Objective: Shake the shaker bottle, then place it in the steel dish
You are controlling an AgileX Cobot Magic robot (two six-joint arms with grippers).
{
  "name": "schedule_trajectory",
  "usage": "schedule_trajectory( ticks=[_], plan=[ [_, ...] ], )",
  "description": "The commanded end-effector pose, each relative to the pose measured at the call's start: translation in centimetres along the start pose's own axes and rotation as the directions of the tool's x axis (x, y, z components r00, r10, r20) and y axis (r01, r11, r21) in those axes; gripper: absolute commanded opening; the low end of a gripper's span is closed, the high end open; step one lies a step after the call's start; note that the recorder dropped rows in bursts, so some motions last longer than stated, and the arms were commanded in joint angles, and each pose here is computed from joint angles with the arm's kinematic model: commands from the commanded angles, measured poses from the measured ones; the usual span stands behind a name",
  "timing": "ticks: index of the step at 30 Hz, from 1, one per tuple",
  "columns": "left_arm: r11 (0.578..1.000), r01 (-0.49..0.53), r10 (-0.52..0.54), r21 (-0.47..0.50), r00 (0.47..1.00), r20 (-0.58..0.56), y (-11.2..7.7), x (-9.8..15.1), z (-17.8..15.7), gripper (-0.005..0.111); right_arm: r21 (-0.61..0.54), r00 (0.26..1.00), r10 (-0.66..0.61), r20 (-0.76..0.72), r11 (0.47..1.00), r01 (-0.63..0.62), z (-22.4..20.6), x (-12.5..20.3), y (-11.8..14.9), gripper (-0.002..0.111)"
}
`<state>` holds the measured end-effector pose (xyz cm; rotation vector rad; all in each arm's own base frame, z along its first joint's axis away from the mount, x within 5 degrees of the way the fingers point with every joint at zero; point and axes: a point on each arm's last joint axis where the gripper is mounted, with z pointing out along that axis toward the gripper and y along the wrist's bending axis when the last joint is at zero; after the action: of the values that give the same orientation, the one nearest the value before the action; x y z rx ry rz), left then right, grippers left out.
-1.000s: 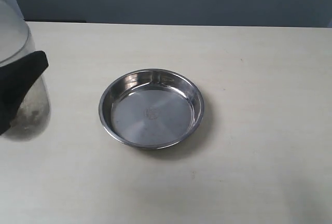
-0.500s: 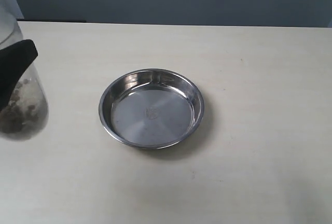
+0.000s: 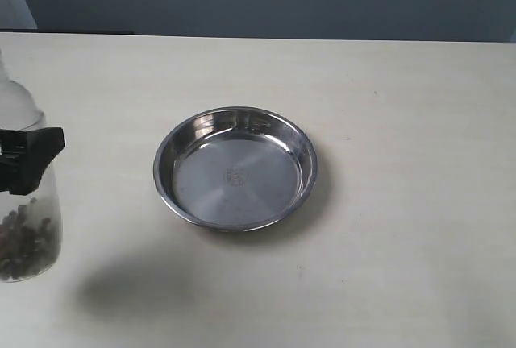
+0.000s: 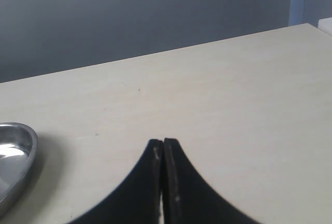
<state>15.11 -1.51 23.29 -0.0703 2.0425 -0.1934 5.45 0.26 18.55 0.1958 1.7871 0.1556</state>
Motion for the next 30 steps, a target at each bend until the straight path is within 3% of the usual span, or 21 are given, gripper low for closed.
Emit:
schedule_trajectory(
  ticks=[1,3,5,9,10,12,15,17,18,19,20,21,22,23,25,28,29,30],
  plan=[
    [0.998,-0.007,0.021,-0.065,0.977,0.214,0.2,-5.6,-0.1,0.000,0.004,1.000,-0.002,0.013,1.000,0.002,0.0,-0.1,0.0,-0.001],
    [0.992,-0.088,0.113,-0.091,0.941,0.319,-0.1,-8.5,-0.9,0.000,0.004,1.000,-0.002,0.013,1.000,0.002,0.0,-0.1,0.0,-0.001],
    [0.992,-0.084,0.111,-0.096,0.938,0.327,-0.1,-9.2,-0.9,0.000,0.004,1.000,-0.002,0.013,1.000,0.002,0.0,-0.1,0.0,-0.001],
    [0.993,-0.026,0.037,-0.116,0.995,0.094,1.4,-5.4,2.4,0.000,0.004,1.000,-0.002,0.013,1.000,0.002,0.0,-0.1,0.0,-0.001],
    [0.990,0.029,-0.020,-0.136,0.998,0.064,1.9,-4.5,3.2,0.000,0.003,1.000,0.000,0.013,1.000,0.000,0.0,-0.1,0.0,-0.001],
    [0.980,0.114,-0.095,-0.162,0.989,0.117,2.3,-5.1,3.8,0.000,0.003,1.000,0.000,0.013,1.000,0.000,0.0,-0.1,0.0,-0.001],
    [0.987,0.011,0.037,-0.160,0.955,0.296,1.6,-9.6,2.3,0.000,0.003,1.000,0.000,0.013,1.000,0.000,0.0,-0.1,0.0,-0.001],
    [0.982,-0.091,0.140,-0.164,0.937,0.320,1.0,-10.9,1.3,0.000,0.003,1.000,0.000,0.013,1.000,0.000,0.0,-0.1,0.0,-0.001],
    [0.984,-0.095,0.134,-0.152,0.954,0.269,1.1,-10.1,1.8,0.000,0.003,1.000,0.000,0.013,1.000,0.000,0.0,-0.1,0.0,-0.001],
    [0.987,-0.058,0.079,-0.150,0.987,0.143,1.7,-7.1,3.7,0.000,0.003,1.000,0.000,0.013,1.000,0.000,0.0,-0.1,0.0,-0.001],
    [0.988,0.001,0.017,-0.156,0.993,0.113,2.0,-6.1,4.3,0.000,0.003,1.000,0.000,0.013,1.000,0.000,0.0,-0.1,0.0,-0.001],
    [0.987,0.065,-0.046,-0.149,0.991,0.128,1.9,-6.2,4.5,0.000,0.003,1.000,0.000,0.013,1.000,0.000,0.0,-0.1,0.0,-0.001],
    [0.991,0.040,-0.016,-0.130,0.983,0.183,1.4,-7.6,3.7,0.000,0.003,1.000,0.000,0.013,1.000,0.000,0.0,-0.1,0.0,-0.001],
    [0.992,-0.069,0.106,-0.108,0.914,0.392,-0.3,-11.6,0.4,0.000,0.003,1.000,0.000,0.013,1.000,0.000,0.0,-0.1,0.0,-0.001],
    [0.969,-0.213,0.245,-0.122,0.823,0.512,-1.6,-13.1,-2.8,0.000,0.004,1.000,-0.002,0.013,1.000,0.002,0.0,-0.1,0.0,-0.001],
    [0.987,-0.076,0.119,-0.139,0.935,0.334,0.6,-7.5,1.4,0.000,0.004,1.000,-0.002,0.013,1.000,0.002,0.0,-0.1,0.0,-0.001],
    [0.987,0.024,0.032,-0.158,0.940,0.339,1.2,-6.5,2.2,0.000,0.004,1.000,-0.002,0.013,1.000,0.002,0.0,-0.1,0.0,-0.001],
    [0.988,0.014,0.046,-0.153,0.924,0.379,1.0,-7.2,2.1,0.000,0.004,1.000,-0.002,0.013,1.000,0.002,0.0,-0.1,0.0,-0.001]
  ],
)
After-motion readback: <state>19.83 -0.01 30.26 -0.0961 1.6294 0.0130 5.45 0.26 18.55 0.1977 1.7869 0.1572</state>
